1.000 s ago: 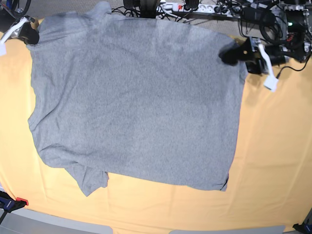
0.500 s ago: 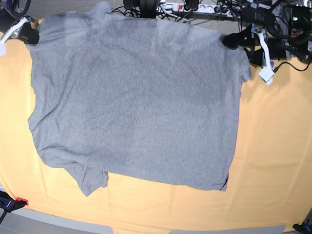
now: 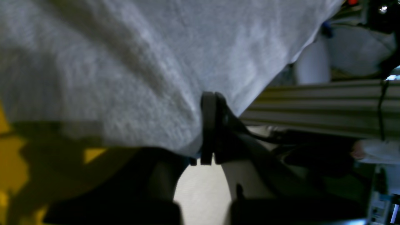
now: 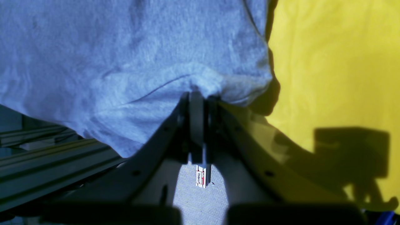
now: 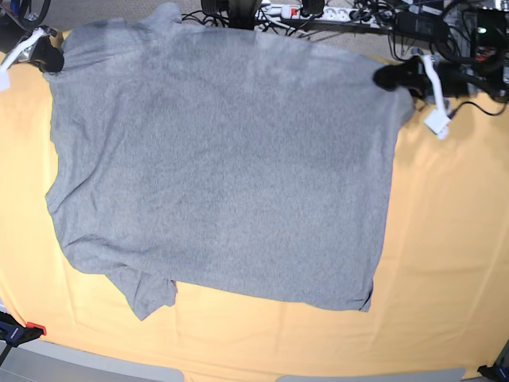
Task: Layout the t-shirt on the table in an organized manner, then fold the t-shirt properly
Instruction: 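Fold the shoulder edge over toward the hem with both grippers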
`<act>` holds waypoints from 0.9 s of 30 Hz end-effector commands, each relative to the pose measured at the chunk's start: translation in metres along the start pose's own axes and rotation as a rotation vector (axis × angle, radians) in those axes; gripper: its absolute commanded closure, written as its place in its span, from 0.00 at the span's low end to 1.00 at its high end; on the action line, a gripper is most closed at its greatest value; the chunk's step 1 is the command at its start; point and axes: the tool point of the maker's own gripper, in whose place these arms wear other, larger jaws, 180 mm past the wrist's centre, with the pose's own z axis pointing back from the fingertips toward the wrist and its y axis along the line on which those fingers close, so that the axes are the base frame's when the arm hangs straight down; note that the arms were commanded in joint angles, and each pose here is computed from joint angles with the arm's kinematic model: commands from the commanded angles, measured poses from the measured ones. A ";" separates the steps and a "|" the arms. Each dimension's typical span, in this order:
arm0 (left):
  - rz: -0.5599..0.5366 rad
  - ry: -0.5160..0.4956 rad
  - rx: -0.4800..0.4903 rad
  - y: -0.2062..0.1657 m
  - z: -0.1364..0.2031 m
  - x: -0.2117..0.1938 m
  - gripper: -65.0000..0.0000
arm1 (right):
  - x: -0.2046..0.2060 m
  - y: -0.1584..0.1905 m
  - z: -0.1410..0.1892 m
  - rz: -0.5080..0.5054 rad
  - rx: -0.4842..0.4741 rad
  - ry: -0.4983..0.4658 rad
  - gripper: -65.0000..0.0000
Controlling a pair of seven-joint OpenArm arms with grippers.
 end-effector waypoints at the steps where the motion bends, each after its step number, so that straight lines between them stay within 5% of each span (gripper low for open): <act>1: -0.056 -0.038 0.018 -0.002 0.013 0.018 1.00 | 0.011 0.000 0.005 0.033 -0.002 -0.028 1.00; 9: -0.185 -0.095 0.083 -0.013 0.033 0.047 1.00 | 0.017 0.000 0.004 0.042 -0.002 -0.041 1.00; 27: -0.126 -0.106 0.035 -0.022 0.017 0.031 1.00 | 0.036 0.026 0.011 0.136 0.043 -0.073 1.00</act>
